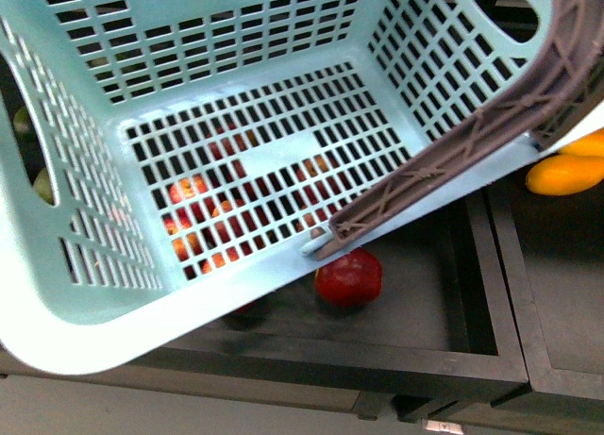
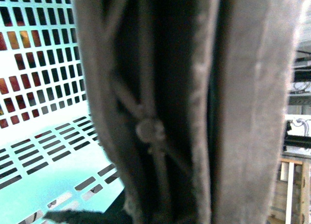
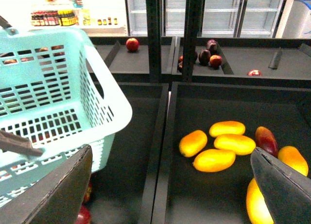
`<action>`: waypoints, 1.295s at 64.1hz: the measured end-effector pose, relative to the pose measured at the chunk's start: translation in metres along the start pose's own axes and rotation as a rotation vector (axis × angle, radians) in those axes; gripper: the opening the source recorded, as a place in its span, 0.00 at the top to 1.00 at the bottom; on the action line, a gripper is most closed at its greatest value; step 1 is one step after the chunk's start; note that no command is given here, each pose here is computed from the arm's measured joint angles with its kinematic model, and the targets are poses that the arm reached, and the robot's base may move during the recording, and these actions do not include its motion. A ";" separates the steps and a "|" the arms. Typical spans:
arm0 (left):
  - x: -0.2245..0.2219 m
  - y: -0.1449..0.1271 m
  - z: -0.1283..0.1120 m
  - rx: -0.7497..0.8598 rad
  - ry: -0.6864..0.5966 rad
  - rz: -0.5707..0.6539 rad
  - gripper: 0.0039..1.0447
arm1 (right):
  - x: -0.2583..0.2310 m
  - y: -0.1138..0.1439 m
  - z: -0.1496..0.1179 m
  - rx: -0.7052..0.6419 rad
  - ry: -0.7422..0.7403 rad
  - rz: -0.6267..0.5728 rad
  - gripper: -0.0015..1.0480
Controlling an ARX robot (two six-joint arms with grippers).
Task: Pick mango and avocado into basket
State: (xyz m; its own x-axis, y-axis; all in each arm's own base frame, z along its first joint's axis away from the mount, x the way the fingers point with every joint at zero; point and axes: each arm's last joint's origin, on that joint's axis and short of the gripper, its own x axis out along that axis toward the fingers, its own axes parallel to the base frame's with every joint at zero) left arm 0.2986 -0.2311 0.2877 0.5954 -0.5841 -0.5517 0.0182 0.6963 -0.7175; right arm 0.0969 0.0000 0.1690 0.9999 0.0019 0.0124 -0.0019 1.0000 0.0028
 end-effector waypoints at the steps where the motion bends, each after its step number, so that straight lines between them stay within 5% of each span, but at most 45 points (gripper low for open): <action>1: 0.000 -0.001 -0.001 0.006 0.001 -0.005 0.86 | 0.000 0.000 0.000 0.000 0.000 0.000 0.08; 37: 0.001 -0.013 -0.015 0.059 0.016 -0.037 0.86 | 0.000 0.000 0.000 0.004 0.004 -0.006 0.08; 45: 0.001 -0.013 -0.015 0.058 0.021 -0.039 0.86 | 0.002 -0.002 -0.003 0.130 0.422 -0.304 0.08; 54: 0.002 -0.013 -0.016 0.059 0.029 -0.044 0.86 | 0.003 -0.005 -0.010 0.222 0.539 -0.404 0.08; 67: 0.002 -0.013 -0.016 0.060 0.024 -0.040 0.86 | 0.038 -0.041 0.000 0.280 0.483 -0.460 0.08; 83: 0.002 -0.013 -0.016 0.062 0.026 -0.042 0.86 | 0.111 -0.094 -0.023 0.103 0.520 -0.432 0.08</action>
State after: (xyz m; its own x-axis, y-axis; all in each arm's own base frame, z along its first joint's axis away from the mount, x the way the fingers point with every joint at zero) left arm 0.2865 -0.2478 0.2895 0.5719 -0.6236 -0.5330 0.0931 0.6949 -0.7131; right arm 0.2083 -0.0939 0.1471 0.7868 -0.3704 -0.4936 0.4234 0.9059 -0.0049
